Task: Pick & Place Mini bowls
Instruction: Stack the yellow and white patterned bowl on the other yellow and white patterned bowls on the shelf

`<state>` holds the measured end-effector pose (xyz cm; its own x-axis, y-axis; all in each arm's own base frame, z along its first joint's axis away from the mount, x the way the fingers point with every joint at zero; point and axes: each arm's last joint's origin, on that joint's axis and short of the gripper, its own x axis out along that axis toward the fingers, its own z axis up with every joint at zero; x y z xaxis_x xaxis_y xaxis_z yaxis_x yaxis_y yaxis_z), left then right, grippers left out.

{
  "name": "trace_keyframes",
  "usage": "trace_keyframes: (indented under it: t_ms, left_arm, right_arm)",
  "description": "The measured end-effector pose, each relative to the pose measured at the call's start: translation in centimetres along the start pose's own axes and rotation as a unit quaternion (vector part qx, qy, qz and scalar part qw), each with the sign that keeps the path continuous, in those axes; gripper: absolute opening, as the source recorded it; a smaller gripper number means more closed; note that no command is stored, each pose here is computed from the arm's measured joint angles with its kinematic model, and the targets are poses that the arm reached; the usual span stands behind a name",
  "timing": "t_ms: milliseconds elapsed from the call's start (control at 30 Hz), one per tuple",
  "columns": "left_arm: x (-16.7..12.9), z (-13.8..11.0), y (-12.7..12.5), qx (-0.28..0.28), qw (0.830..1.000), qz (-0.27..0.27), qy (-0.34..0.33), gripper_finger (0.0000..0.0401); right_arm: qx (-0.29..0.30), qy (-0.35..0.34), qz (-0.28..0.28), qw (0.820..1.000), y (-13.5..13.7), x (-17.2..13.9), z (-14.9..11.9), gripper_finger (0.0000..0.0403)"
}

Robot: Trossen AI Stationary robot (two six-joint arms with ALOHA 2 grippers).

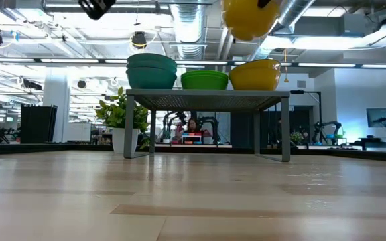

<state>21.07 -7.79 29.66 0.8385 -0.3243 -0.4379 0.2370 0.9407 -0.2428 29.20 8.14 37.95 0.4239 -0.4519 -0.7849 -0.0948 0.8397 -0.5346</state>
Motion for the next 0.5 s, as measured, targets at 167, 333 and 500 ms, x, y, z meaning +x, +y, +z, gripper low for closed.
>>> trace_keyframes:
  t_ms: [167, 333, 500]
  left_arm:
    - [-1.5, 0.6, -0.2, 0.0, 0.999, -0.008, -0.032, 0.001]
    - [-2.9, 1.0, -0.3, -0.001, 0.998, -0.016, -0.06, 0.0011]
    - [-3.9, 1.4, -0.4, 0.0, 0.996, -0.023, -0.084, 0.001]
  right_arm:
    - [0.04, 0.035, -0.028, 0.998, -3.2, 0.7, -1.3, 0.0005]
    - [0.066, 0.07, -0.01, 0.995, -5.0, 2.5, -1.7, 0.0006]
    - [0.064, 0.103, 0.007, 0.993, -6.0, 4.4, -1.7, 0.0006]
